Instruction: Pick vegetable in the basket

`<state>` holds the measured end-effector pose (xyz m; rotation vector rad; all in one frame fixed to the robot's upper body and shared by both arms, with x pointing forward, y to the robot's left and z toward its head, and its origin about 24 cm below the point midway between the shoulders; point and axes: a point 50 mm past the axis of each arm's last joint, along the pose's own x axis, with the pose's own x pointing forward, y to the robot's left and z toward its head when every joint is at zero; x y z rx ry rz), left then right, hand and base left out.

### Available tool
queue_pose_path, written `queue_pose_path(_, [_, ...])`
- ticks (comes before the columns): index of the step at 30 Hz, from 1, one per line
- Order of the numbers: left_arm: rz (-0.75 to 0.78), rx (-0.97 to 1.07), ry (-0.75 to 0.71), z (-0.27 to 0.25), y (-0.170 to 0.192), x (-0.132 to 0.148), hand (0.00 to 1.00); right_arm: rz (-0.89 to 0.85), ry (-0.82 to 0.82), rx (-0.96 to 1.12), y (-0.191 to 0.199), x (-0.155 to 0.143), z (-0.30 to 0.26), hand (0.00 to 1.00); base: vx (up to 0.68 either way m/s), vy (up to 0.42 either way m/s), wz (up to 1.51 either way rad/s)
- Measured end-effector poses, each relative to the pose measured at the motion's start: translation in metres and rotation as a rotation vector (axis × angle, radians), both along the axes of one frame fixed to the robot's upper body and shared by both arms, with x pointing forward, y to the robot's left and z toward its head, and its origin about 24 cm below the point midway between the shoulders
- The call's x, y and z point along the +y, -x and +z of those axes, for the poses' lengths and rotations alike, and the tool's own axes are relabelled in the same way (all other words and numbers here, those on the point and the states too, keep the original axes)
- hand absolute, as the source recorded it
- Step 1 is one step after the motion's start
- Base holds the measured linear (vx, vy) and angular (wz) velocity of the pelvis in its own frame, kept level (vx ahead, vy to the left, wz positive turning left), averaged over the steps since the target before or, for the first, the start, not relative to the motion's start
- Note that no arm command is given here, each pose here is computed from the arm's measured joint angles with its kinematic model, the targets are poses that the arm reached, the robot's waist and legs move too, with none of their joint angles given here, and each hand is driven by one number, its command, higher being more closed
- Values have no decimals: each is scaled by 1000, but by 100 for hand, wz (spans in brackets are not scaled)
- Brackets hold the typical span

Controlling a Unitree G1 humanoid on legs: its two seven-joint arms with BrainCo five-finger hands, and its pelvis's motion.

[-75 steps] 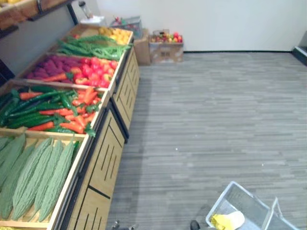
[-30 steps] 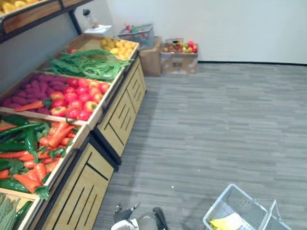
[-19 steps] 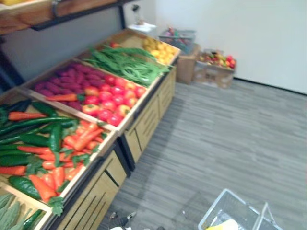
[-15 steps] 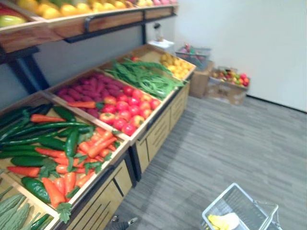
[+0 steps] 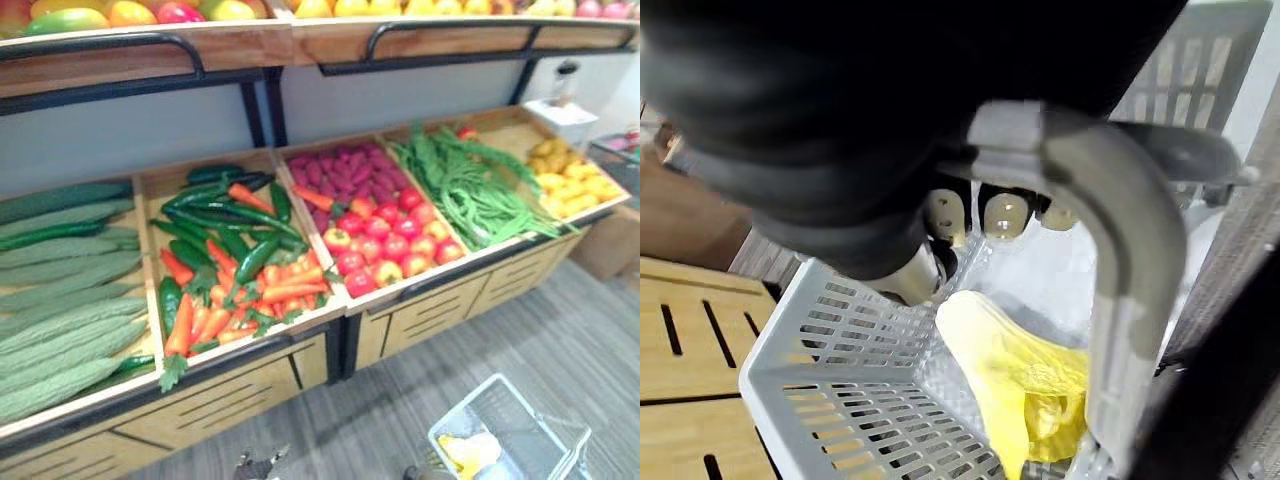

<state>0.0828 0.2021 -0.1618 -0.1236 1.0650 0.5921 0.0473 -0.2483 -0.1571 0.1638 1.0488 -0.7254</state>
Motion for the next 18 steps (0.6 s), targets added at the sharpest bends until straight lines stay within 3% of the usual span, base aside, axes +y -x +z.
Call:
queue_pose_path(9, [179,-26,28,0,11,7,0,-146,-45,36,22,1,-4,100,111,-212,84])
queue_pose_path(18, [168,0,27,-1,19,9,0,-265,-60,24,27,-2,-5,100,-50,41,43])
